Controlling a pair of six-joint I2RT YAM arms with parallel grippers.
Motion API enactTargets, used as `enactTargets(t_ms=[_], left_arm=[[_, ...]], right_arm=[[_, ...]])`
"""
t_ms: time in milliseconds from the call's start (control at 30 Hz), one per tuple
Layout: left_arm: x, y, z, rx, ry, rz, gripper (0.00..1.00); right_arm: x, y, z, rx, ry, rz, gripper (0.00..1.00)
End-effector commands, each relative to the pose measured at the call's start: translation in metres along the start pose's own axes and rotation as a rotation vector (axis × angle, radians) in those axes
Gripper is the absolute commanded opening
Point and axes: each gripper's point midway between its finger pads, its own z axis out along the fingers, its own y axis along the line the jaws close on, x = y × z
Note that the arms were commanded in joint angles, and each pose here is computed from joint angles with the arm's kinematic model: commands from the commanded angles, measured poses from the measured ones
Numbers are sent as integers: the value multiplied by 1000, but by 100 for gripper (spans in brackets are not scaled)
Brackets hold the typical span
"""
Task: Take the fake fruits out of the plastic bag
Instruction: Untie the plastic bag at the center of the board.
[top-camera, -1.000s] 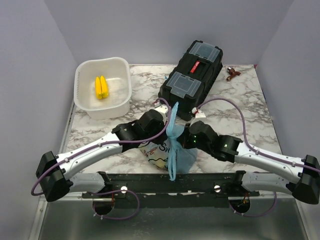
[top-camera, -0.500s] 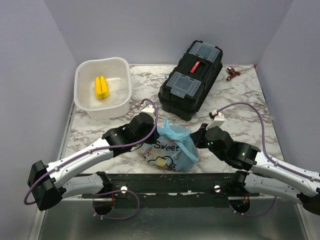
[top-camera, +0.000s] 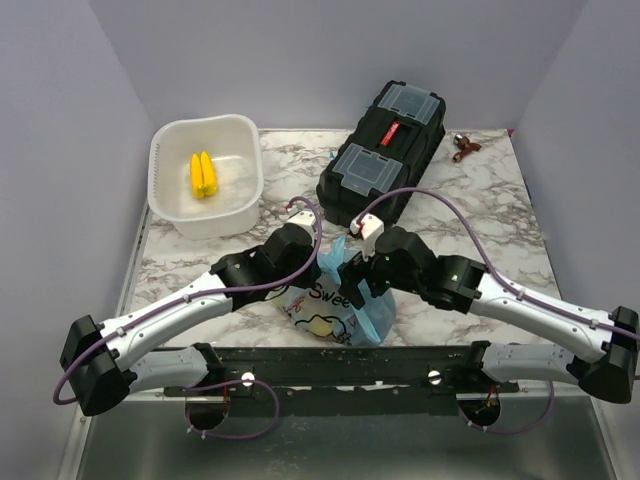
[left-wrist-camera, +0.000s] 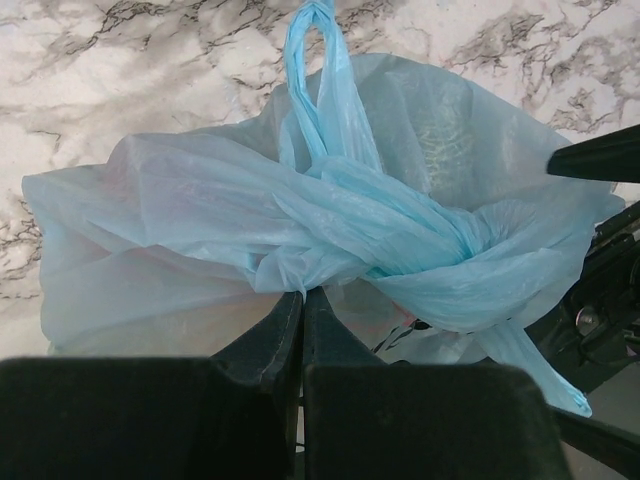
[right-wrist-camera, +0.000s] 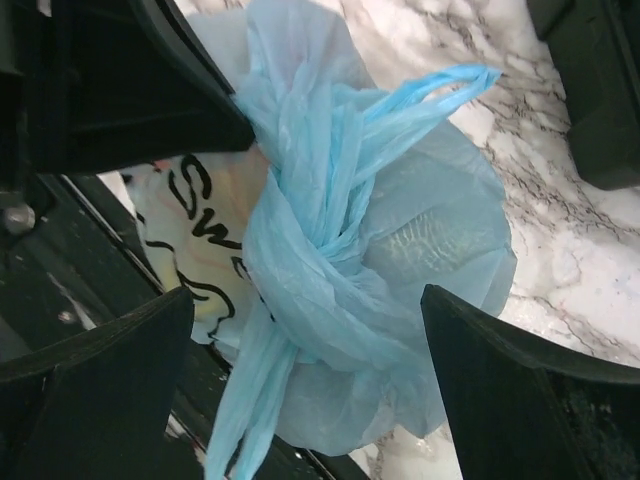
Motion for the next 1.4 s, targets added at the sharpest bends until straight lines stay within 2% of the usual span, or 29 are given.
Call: enactTargets(t_ms=[0, 100, 233, 433, 600, 700, 800, 867, 900, 967, 1167, 1267, 1367], left_arm=[[-13, -10, -4, 37, -18, 5, 0], [-13, -10, -6, 40, -20, 6, 0], [-12, -9, -6, 40, -21, 6, 0], [-9, -9, -4, 40, -15, -5, 0], [-9, -7, -5, 31, -15, -12, 0], [-9, -5, -6, 23, -26, -29, 0], [-7, -3, -6, 22, -40, -55, 0], [-5, -2, -6, 26, -43, -69, 0], [-4, -2, -6, 28, -44, -75, 0], [-3, 0, -5, 25, -44, -83, 0], [1, 11, -9, -21, -48, -94, 0], [1, 17, -15, -29, -69, -85, 0], [-5, 8, -23, 37, -91, -17, 0]], right_arm=[[9, -11, 6, 39, 68, -129, 94], [10, -23, 12, 106, 74, -144, 81], [2, -30, 18, 162, 37, -128, 56], [-8, -16, 26, 100, -17, -81, 35], [-9, -8, 31, 70, -47, 2, 3], [-16, -19, 24, 145, -142, 185, 1], [-23, -28, 4, 146, -341, 476, 1], [-32, -26, -15, 27, -526, 693, 1], [-42, -23, -31, -61, -636, 752, 1], [-37, -26, -43, -146, -746, 847, 1], [-13, -60, -42, 58, -726, 951, 1], [-5, -66, -43, 80, -723, 980, 1], [-2, -62, -41, 74, -700, 925, 1]])
